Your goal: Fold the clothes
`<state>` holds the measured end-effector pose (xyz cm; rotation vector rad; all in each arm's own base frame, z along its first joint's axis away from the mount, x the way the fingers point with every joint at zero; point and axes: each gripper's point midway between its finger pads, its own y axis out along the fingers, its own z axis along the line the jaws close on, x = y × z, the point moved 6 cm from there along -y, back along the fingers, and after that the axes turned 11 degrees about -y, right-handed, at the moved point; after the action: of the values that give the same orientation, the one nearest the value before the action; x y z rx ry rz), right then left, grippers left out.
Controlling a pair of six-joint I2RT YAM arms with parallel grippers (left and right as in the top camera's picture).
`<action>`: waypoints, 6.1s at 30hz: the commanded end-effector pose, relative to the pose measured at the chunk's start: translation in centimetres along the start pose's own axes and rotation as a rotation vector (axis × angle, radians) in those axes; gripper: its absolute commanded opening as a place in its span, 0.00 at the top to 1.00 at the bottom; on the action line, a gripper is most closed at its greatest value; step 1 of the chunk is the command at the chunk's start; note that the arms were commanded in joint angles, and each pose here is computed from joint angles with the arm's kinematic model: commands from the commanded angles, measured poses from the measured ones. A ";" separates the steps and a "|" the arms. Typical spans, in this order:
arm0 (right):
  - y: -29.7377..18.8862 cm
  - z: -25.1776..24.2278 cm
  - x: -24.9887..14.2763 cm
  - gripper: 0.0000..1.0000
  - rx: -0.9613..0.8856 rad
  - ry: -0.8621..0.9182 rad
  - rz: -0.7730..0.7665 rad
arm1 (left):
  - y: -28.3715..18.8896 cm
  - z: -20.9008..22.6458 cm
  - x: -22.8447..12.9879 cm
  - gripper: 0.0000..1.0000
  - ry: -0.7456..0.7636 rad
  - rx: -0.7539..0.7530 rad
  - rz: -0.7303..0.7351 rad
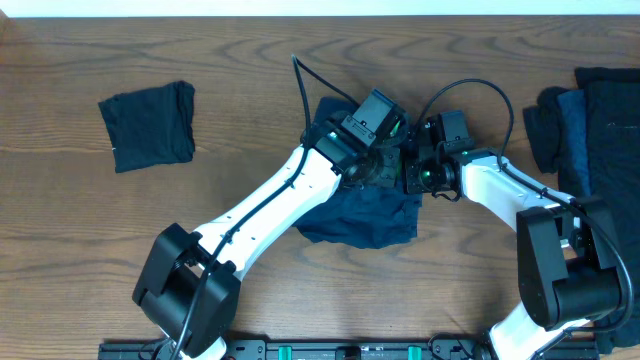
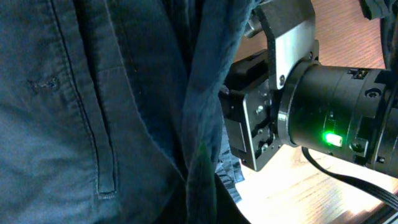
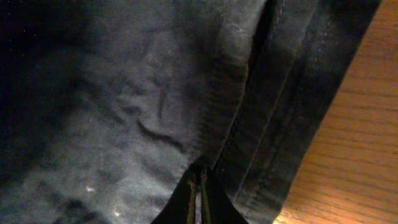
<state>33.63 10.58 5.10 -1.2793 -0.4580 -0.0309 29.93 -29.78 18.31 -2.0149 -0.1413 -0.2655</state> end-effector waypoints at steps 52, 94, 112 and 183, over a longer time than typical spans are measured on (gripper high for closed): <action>2.4 -3.2 3.8 0.99 0.022 0.035 0.030 | 10.2 2.5 -7.8 0.94 0.035 0.003 0.356; -6.6 3.1 -5.7 0.99 0.289 0.106 0.197 | -0.2 12.0 1.2 0.94 -0.148 0.256 0.025; -3.1 1.3 -11.3 0.99 0.151 0.262 0.269 | 5.4 14.1 0.5 0.94 -0.147 0.315 0.130; -15.7 -4.4 -2.5 0.01 -0.102 0.273 -0.055 | -0.5 13.7 -2.7 0.02 0.003 0.225 0.026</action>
<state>28.57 1.40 17.59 -1.3285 -0.2565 -0.2717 28.55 -17.30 13.25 -1.8190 -0.1428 -0.2534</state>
